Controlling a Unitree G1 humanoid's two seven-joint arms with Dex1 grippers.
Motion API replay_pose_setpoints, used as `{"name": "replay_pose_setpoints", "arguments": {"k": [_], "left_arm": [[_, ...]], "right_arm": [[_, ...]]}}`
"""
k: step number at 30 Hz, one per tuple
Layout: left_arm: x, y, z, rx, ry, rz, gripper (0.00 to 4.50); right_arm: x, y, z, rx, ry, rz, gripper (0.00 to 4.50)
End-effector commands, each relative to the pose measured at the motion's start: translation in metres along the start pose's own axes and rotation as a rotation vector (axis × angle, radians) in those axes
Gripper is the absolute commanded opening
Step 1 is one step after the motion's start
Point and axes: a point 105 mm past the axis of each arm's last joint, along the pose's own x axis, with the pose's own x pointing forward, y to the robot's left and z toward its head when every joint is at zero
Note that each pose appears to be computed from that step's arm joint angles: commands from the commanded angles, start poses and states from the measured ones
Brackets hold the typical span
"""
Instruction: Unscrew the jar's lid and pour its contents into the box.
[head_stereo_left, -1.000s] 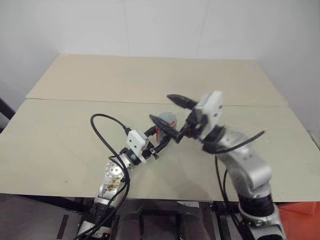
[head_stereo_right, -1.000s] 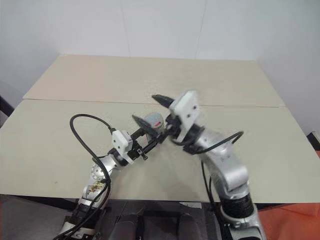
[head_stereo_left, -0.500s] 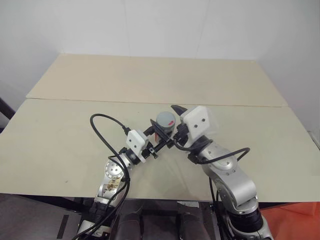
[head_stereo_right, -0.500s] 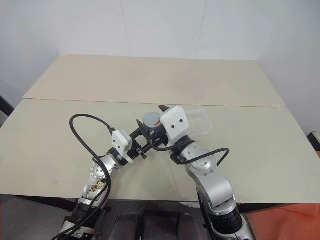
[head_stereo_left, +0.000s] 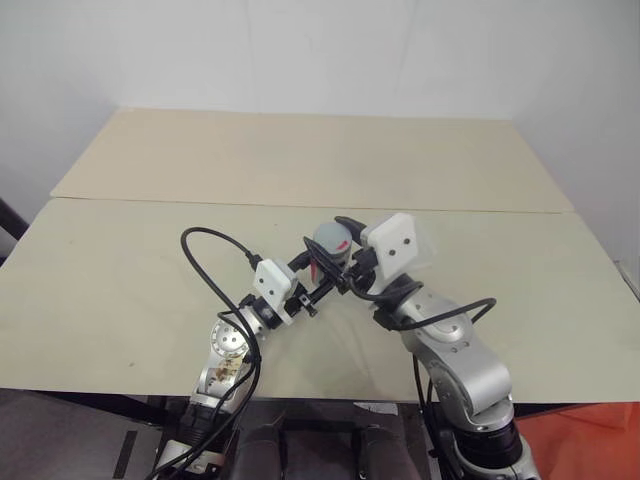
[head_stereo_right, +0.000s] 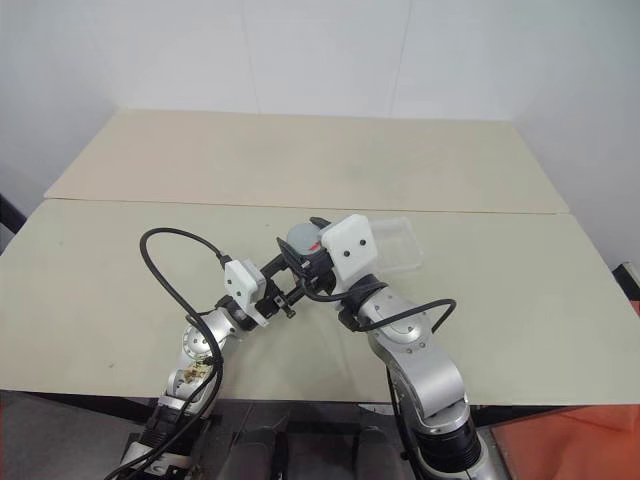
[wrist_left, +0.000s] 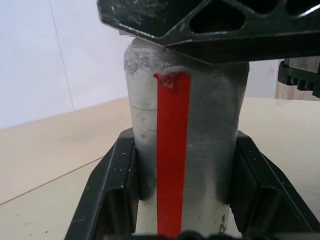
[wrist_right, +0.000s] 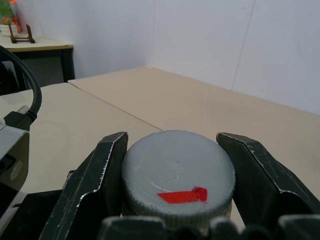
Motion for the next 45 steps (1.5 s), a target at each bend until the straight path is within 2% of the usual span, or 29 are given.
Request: {"name": "replay_pose_setpoints", "arguments": {"k": [1,7,16,23,29,35,42,45], "left_arm": [[0.005,0.001,0.011,0.026,-0.048,-0.009,1.97],[0.003,-0.003,0.013,-0.001,-0.059,-0.038,1.97],[0.003,-0.008,0.019,-0.012,-0.08,-0.099,1.97],[0.004,-0.007,0.024,-0.004,-0.093,-0.102,1.97],[0.004,-0.008,0.024,-0.004,-0.095,-0.105,1.97],[0.005,-0.01,0.024,-0.008,-0.095,-0.109,1.97],[0.004,-0.009,0.023,-0.009,-0.096,-0.106,1.97],[0.004,-0.009,0.022,-0.008,-0.096,-0.103,1.97]], "right_arm": [[-0.004,-0.003,0.015,-0.034,-0.051,0.005,2.78],[-0.011,-0.01,0.012,-0.07,-0.026,0.151,2.78],[-0.005,-0.027,0.016,-0.01,0.016,0.586,2.78],[0.005,-0.029,0.023,-0.031,-0.037,1.03,2.78],[0.013,-0.025,0.021,-0.054,-0.04,1.201,2.78],[0.018,-0.02,0.016,-0.089,-0.022,1.259,2.78],[0.02,-0.028,0.017,-0.094,-0.037,1.226,2.78],[0.019,-0.032,0.019,-0.109,-0.045,1.214,3.81]]}}
